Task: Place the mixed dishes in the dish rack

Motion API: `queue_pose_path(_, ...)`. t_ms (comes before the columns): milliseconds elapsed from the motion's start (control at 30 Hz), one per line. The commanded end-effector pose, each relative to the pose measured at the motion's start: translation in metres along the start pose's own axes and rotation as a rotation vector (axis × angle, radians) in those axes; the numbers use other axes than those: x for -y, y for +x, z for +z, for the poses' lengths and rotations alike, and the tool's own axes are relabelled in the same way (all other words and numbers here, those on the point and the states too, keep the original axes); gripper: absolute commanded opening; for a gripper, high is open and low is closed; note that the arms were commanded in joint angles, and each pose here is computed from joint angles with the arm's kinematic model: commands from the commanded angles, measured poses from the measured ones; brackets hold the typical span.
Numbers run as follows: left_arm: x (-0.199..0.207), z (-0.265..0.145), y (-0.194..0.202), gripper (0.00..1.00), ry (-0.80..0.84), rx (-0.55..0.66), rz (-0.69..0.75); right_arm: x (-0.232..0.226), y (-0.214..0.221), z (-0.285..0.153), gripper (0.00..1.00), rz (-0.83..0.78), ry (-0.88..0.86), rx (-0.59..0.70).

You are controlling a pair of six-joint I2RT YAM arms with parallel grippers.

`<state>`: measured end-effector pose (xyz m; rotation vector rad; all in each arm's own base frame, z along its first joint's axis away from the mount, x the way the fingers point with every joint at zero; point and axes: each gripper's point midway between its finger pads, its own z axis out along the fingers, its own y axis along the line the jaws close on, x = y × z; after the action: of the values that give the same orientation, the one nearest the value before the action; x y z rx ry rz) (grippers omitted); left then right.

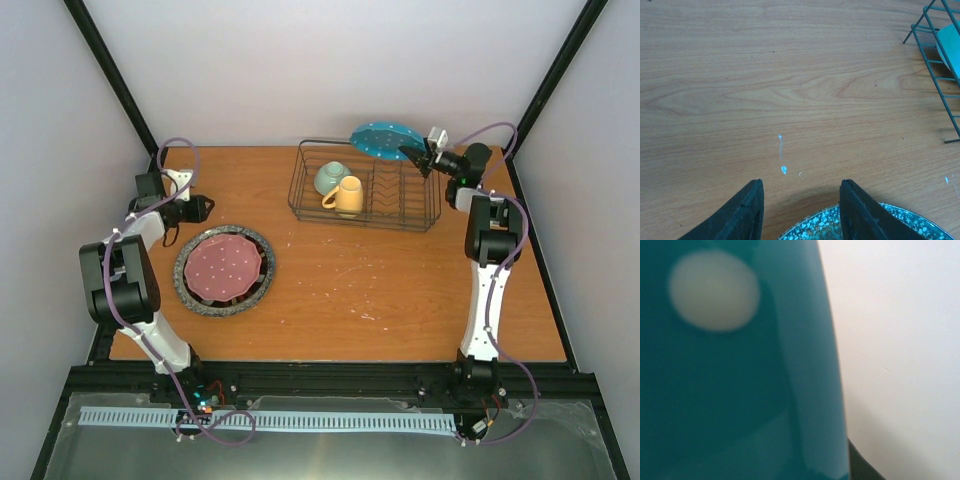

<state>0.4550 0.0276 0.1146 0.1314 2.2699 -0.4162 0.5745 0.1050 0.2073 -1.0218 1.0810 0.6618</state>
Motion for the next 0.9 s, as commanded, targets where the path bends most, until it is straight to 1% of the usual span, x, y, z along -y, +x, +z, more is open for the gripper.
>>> queue_pose_path(0, -0.003, -0.001, -0.022, 0.42, 0.000, 0.039, 0.050, 0.025, -0.021, 0.005, 0.03, -0.115, 0.028, 0.019)
queue_pose_path(133, -0.006, 0.003, -0.017, 0.42, -0.002, 0.025, 0.055, 0.033, -0.019, 0.008, 0.03, -0.123, 0.012, 0.003)
queue_pose_path(300, -0.008, 0.006, -0.012, 0.41, -0.005, 0.012, 0.059, 0.037, -0.010, 0.008, 0.03, -0.117, -0.019, -0.049)
queue_pose_path(567, -0.008, 0.013, -0.007, 0.40, 0.014, 0.005, 0.047, 0.022, 0.006, 0.006, 0.03, -0.052, -0.074, -0.090)
queue_pose_path(867, -0.009, 0.016, -0.002, 0.40, 0.019, -0.004, 0.045, 0.012, 0.018, 0.003, 0.03, -0.011, -0.096, -0.136)
